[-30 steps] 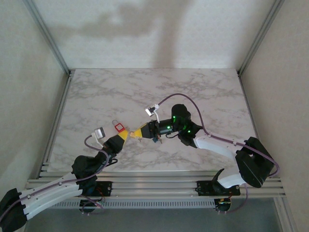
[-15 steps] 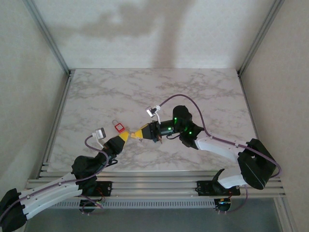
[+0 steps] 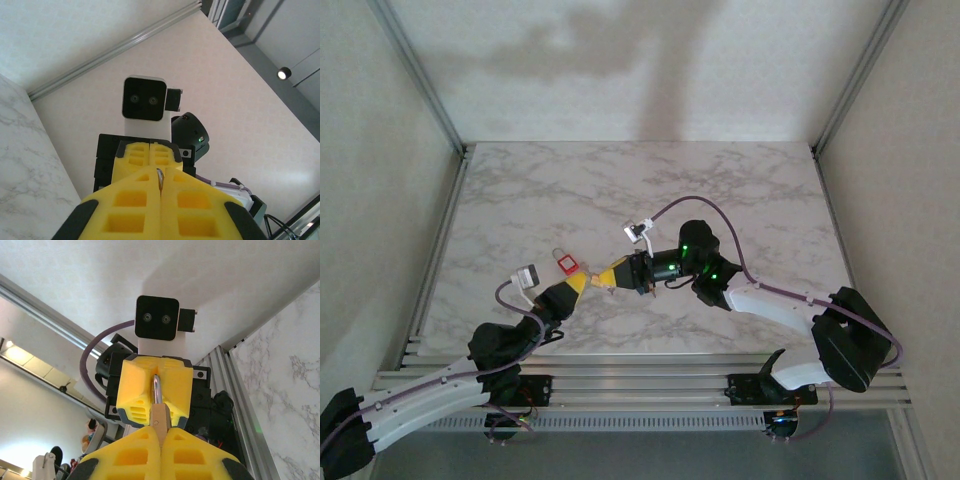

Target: Lock with the key

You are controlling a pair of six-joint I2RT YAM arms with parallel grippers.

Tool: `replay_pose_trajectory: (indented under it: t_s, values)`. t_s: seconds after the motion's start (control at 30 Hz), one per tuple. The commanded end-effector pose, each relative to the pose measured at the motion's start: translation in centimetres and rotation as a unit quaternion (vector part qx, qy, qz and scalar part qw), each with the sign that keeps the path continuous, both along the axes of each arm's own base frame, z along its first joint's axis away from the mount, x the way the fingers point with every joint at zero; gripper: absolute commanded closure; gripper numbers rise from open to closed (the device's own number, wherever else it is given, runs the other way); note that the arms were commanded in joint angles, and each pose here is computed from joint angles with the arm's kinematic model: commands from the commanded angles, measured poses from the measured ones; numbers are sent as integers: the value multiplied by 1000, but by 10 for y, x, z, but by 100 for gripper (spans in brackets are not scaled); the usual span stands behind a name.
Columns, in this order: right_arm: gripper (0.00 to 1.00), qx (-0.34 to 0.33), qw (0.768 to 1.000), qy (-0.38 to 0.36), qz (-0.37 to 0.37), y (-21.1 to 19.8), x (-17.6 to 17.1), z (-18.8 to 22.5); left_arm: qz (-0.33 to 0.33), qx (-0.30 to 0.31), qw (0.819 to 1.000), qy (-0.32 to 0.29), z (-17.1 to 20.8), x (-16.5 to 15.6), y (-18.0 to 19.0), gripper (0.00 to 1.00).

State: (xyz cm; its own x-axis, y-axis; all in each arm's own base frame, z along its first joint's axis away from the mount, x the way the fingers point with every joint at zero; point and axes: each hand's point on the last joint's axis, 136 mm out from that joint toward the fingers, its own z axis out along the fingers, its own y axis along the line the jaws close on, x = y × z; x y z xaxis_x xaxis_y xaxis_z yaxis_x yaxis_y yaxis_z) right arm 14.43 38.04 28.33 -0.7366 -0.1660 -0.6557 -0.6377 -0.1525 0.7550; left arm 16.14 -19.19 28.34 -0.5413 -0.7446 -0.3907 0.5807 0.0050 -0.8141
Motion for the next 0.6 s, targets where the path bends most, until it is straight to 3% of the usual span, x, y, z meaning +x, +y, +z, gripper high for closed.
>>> replay_pose_trajectory:
  t_s: [0.0,0.57]
  values:
    - [100,29,995,-11,-92,9,29,16,-149,79,986,-2,-56,-47,-37,100]
    - [100,61,996,10,-57,9,16,43,-151,109,982,-24,-72,-55,-37,100]
